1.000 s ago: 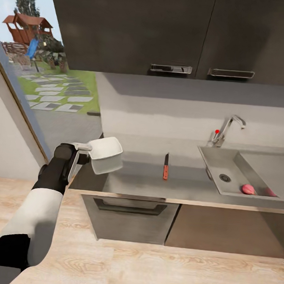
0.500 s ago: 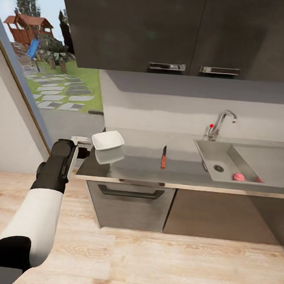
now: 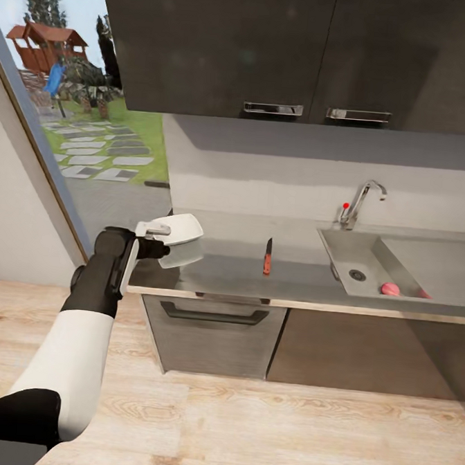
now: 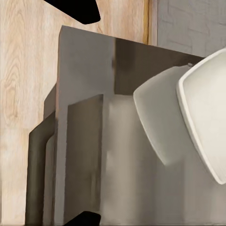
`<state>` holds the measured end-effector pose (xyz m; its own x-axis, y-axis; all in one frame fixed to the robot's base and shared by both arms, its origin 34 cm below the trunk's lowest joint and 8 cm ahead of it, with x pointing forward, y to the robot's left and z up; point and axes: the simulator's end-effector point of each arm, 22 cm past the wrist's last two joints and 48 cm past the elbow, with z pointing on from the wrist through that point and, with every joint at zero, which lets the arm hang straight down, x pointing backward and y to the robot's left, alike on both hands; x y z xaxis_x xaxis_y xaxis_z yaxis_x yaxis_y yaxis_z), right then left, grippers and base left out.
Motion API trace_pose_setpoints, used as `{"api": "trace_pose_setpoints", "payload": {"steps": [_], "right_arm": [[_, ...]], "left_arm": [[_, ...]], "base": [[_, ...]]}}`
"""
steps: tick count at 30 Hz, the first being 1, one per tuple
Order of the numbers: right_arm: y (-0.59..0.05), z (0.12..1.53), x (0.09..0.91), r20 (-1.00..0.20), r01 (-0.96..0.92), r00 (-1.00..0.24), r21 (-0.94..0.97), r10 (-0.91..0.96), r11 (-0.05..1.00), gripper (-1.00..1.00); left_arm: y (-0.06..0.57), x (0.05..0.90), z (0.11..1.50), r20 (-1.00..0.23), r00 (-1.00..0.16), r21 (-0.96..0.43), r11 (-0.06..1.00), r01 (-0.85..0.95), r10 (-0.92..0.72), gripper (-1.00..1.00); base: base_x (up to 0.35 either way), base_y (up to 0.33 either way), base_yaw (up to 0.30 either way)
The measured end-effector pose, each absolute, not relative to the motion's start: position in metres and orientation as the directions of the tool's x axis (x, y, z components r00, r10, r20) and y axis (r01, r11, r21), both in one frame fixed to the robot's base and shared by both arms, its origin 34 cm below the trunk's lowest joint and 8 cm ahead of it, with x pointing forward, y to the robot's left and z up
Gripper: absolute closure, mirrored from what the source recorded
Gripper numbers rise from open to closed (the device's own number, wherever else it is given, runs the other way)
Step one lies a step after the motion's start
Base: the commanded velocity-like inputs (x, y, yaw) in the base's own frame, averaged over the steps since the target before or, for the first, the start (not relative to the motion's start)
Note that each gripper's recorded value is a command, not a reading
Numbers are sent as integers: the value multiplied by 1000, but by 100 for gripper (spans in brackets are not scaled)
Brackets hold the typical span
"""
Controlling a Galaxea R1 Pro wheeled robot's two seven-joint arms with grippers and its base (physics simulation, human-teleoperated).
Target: In the kitchen, take the Vidalia onion out of the sink, dice it on the chopping board with the paring knife, put the diced onion into the bowl on the countertop, then place both the paring knife and the chopping board into the sink.
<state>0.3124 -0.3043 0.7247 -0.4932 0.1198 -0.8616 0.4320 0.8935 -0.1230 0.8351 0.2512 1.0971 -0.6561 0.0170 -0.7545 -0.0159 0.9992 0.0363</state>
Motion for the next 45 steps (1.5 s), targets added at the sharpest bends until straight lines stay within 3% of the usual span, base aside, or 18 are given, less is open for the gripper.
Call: {"api": "trace_pose_setpoints", "payload": {"steps": [8,21,24,28,45], "right_arm": [[-304,725,312,-862,432,-493,-123,120,893,-100],[-304,725,312,-861,436,-493,-123,122,892,-100],[-304,725,312,-861,436,-493,-123,123,892,-100],[-304,725,312,-861,436,-493,-123,123,892,-100],[-304,725,312,-861,436,-493,-123,123,891,-100]], "left_arm": [[249,836,1107,-771,-636,34,999,-11,20,-100],[257,840,1179,-872,-490,32,999,-38,9,-100],[263,835,1224,-919,-395,29,998,-57,4,-100],[266,830,1239,-935,-356,27,997,-65,2,-100],[268,811,1198,-943,-332,49,997,-61,26,-100]], "base": [[0,0,0],[0,0,0],[0,0,0],[0,0,0],[0,0,0]]}}
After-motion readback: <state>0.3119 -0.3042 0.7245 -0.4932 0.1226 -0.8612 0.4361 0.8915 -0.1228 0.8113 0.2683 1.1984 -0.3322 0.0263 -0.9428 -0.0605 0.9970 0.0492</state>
